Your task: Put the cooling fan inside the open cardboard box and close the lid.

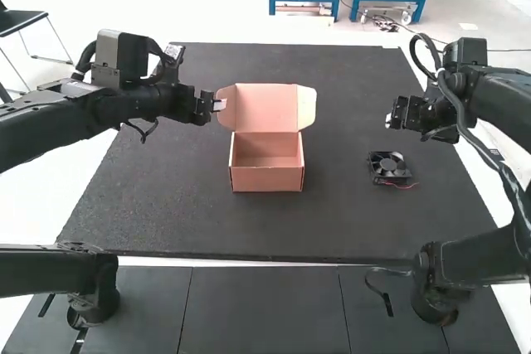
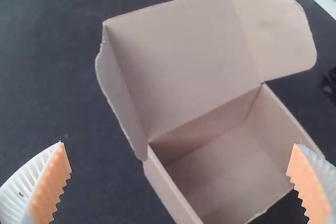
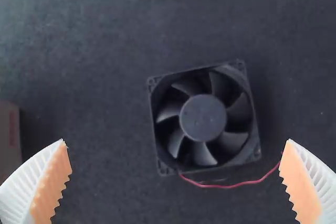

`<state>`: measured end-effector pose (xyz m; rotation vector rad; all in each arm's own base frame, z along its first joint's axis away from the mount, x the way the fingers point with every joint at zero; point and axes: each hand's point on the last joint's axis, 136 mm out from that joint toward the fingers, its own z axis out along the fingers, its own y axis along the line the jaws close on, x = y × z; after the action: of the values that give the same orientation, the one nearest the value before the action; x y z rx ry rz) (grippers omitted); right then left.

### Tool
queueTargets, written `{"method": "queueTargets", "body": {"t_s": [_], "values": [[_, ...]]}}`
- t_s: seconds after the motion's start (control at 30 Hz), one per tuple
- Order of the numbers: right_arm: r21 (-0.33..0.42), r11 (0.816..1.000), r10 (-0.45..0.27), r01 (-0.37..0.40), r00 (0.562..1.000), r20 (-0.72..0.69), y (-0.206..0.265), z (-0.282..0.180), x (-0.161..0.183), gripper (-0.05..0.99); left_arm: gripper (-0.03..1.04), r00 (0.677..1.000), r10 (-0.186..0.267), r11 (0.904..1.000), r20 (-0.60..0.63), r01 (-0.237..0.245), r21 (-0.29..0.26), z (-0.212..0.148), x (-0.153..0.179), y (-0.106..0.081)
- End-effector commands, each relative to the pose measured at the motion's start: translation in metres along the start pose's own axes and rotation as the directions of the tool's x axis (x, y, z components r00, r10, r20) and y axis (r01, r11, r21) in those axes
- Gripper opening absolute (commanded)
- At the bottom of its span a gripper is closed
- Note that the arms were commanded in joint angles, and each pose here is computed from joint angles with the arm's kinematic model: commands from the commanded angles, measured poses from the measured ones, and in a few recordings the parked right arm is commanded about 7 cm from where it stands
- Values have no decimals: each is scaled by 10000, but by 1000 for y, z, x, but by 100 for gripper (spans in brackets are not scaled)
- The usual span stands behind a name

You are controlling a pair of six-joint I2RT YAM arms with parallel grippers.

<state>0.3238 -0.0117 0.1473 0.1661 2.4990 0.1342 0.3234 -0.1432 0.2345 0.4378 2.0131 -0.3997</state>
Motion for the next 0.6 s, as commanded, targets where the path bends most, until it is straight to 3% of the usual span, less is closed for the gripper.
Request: {"method": "queueTargets", "body": {"t_s": [0.0,0.13,0.23,0.57], "values": [[924,9920,-869,861,9962,44,-18,-2,-29,91,97,9984,-144,9972,544,183,-726,-14,-23,11],[1235,9880,-924,925,9957,-62,-29,-1,-50,91,97,9988,-36,9975,487,70,-708,-18,-27,8],[1449,9854,-865,897,9959,-283,-39,6,-56,91,97,9991,304,9970,310,-281,-723,-21,-27,8],[1522,9847,-425,854,9633,-2652,-68,46,-7,89,97,9981,618,9960,1,-617,-643,-29,-19,5]]}}
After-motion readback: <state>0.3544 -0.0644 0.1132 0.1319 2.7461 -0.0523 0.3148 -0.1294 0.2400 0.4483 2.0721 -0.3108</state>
